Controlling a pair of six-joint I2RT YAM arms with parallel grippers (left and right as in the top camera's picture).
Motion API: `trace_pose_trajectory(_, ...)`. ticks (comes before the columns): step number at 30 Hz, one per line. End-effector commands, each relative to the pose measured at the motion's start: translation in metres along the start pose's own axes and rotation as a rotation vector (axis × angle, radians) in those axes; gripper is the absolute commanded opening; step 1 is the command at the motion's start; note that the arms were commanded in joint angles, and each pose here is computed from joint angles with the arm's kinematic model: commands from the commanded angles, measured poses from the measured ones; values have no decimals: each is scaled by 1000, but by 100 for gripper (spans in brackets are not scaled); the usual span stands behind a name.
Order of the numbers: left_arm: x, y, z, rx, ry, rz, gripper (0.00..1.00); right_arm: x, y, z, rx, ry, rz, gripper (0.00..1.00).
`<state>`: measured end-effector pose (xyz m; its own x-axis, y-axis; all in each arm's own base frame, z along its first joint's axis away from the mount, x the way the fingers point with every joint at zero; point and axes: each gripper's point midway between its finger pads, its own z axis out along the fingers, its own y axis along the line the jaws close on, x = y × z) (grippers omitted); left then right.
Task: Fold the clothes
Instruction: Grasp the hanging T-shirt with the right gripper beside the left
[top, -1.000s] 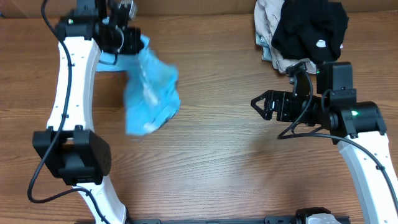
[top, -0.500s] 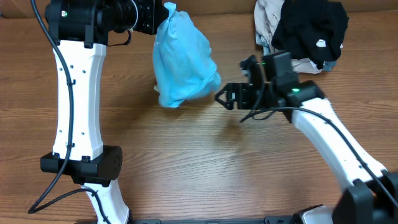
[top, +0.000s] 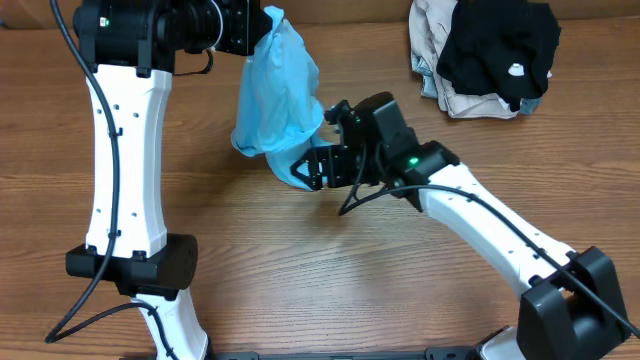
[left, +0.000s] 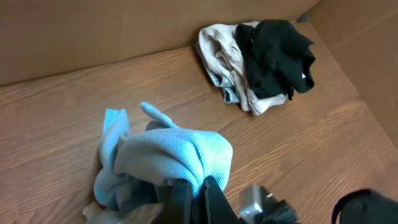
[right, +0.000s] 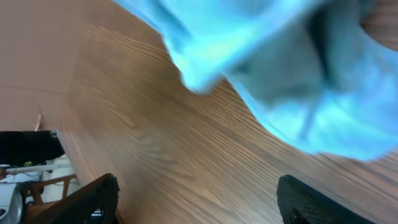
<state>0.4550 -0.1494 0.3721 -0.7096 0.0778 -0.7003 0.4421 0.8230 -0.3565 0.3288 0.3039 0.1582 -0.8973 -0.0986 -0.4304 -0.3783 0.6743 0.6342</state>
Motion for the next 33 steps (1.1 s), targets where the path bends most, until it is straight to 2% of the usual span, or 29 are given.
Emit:
trace_pose_trajectory(1,-9,-31,-17,47,-50,35,4,-15,-5,3,85,-84,82,85)
trace_pose_trajectory(4,-9,-38,-17,57,-50,45,4,-23,-13,9,141,-136,107,84)
trace_pose_trajectory(9,-8,-42,-20,61,-51,39,4,-39,-9,13,116,-198,79,79)
trace_pose_trajectory(15,-7,-42,-20,60,-45,36,4,-61,-18,6,182,-310,64,48)
trace_pose_trajectory(16,-7,-42,-21,59,-48,38,4,-63,-22,5,200,-321,61,38)
trace_pose_trajectory(17,-8,-41,-22,54,-51,38,4,-64,-24,3,213,-325,51,23)
trace_pose_trajectory(18,-9,-39,-24,44,-57,38,4,-65,-25,2,215,-324,36,14)
trace_pose_trajectory(20,-11,-32,-33,11,-76,35,4,-67,-24,-5,223,-328,10,5)
trace_pose_trajectory(24,-20,-16,-61,-75,-139,34,4,-75,-8,-44,229,-352,-37,4)
trace_pose_trajectory(29,-31,-3,-113,-161,-250,39,4,-83,48,-127,201,-390,-124,4)
trace_pose_trajectory(33,-34,-6,-160,-221,-340,73,4,-75,101,-208,159,-443,-155,4)
